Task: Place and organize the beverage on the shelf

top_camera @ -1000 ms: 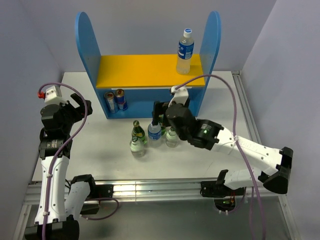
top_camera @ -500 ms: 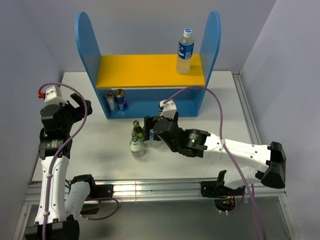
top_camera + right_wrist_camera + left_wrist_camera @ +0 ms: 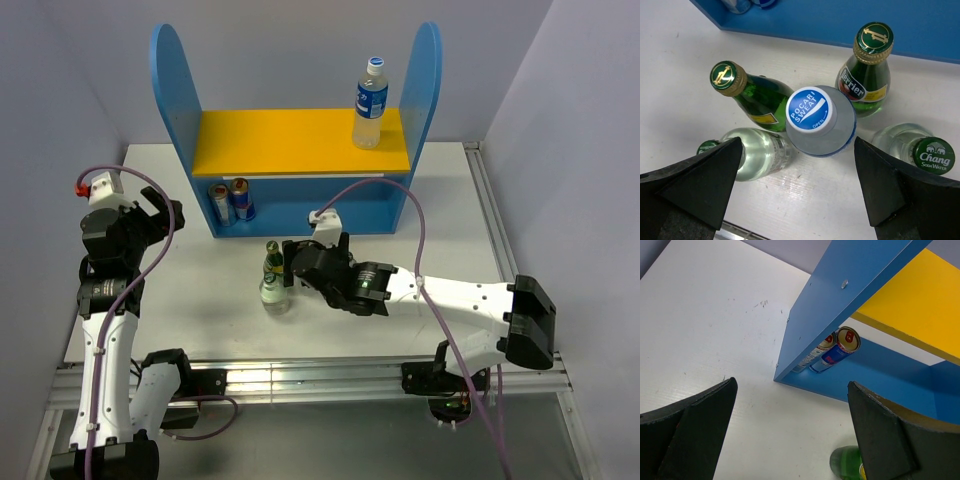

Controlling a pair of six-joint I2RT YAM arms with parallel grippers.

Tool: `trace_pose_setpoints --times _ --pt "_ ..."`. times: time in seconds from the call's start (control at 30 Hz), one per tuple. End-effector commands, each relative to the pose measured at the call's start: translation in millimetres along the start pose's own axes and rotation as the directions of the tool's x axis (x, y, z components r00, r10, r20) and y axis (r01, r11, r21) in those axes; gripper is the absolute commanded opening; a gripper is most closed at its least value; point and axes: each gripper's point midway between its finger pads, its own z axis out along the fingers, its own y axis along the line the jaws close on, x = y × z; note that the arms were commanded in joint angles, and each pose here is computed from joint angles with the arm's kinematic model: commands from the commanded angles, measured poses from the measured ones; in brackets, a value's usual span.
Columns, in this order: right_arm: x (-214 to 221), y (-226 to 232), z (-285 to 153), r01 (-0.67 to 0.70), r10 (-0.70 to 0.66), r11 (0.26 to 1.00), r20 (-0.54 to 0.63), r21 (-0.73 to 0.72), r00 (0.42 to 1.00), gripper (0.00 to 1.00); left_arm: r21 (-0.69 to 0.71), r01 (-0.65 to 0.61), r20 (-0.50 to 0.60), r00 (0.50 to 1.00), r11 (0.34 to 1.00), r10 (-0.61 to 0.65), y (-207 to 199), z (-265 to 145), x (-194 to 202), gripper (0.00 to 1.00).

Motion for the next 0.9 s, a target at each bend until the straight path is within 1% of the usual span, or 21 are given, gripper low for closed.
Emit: trace_pose_setpoints --times 0.0,0.27,0.43,0.77,0.83,0.87 --pt "5 -4 7 -0.020 0.019 0.999 0.026 0.038 0.999 1.00 0.034 -0.004 0.044 0.999 0.999 0.003 -8 -3 -13 0.98" --pt "23 -11 21 0.004 -0.005 0.996 0.015 0.088 1.000 0.99 0.041 -0.005 0.044 0.999 0.999 0.003 -9 -3 -13 0.98" --pt "27 -14 29 -0.010 0.005 0.995 0.051 0.098 0.999 0.98 0.042 -0.005 0.043 0.999 0.999 0.003 -9 -3 -13 0.98" --pt "27 -19 47 0.001 -0.021 0.990 0.140 0.139 0.990 0.96 0.045 -0.007 0.050 0.999 0.999 0.005 -10 -5 -15 0.98" --pt "27 -19 51 -0.002 -0.022 0.989 0.158 0.146 0.987 0.95 0.045 -0.007 0.054 0.999 0.999 0.005 -10 -6 -16 0.98" --pt "27 -21 52 -0.003 -0.024 0.988 0.170 0.157 0.985 0.91 0.046 -0.007 0.052 0.999 0.999 0.005 -10 -6 -15 0.98"
